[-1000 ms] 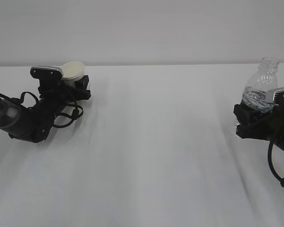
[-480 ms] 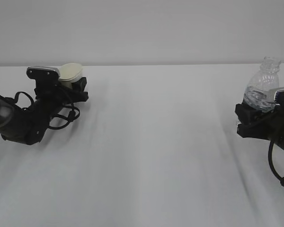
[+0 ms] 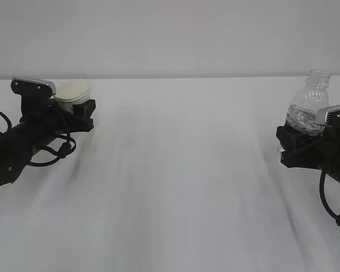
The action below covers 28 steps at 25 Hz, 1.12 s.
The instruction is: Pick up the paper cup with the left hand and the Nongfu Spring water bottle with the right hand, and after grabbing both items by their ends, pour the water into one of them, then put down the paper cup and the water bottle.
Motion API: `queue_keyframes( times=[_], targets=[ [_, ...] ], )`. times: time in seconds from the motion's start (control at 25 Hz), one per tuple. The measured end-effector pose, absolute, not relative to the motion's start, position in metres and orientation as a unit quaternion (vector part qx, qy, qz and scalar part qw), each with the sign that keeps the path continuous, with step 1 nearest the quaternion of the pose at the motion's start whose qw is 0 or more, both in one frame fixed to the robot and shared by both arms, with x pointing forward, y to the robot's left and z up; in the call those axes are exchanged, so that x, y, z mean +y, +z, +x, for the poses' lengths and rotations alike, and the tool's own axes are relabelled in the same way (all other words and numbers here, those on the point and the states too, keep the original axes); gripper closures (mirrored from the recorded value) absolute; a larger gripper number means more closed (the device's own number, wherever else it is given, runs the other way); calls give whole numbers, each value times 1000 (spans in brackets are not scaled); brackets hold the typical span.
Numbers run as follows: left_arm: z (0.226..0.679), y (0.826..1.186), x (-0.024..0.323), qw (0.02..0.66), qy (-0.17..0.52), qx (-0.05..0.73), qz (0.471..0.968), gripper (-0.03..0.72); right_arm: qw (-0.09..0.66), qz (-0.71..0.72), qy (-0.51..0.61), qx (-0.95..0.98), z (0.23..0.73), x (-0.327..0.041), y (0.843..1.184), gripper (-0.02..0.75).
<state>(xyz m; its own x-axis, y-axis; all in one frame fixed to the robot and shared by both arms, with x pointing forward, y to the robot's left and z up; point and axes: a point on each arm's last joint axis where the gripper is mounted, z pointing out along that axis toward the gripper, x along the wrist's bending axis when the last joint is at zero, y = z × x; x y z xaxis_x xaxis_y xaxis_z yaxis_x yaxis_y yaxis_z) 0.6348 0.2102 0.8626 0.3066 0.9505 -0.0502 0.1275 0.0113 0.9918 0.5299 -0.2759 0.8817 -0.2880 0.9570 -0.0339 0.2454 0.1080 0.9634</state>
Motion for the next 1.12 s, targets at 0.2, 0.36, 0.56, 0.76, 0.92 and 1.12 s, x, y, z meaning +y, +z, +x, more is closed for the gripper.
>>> queue_keyframes(
  times=[0.2, 0.36, 0.56, 0.76, 0.92, 1.12],
  targets=[
    [612, 870, 202, 555, 343, 405, 641, 217, 368, 469, 481, 643, 530, -275, 882, 360],
    [599, 873, 197, 564, 315, 401, 649, 217, 358, 471, 490, 641, 529, -274, 883, 360],
    [588, 877, 184, 608, 243, 370, 659, 218, 358, 460, 505, 637, 529, -272, 892, 360],
    [578, 874, 173, 622, 177, 339, 683, 247, 369, 449, 516, 629, 528, -272, 907, 360],
    [572, 873, 169, 621, 156, 308, 704, 253, 373, 447, 514, 630, 528, -272, 913, 360],
    [568, 871, 165, 619, 140, 282, 720, 253, 365, 440, 508, 644, 526, -270, 914, 360]
  ],
)
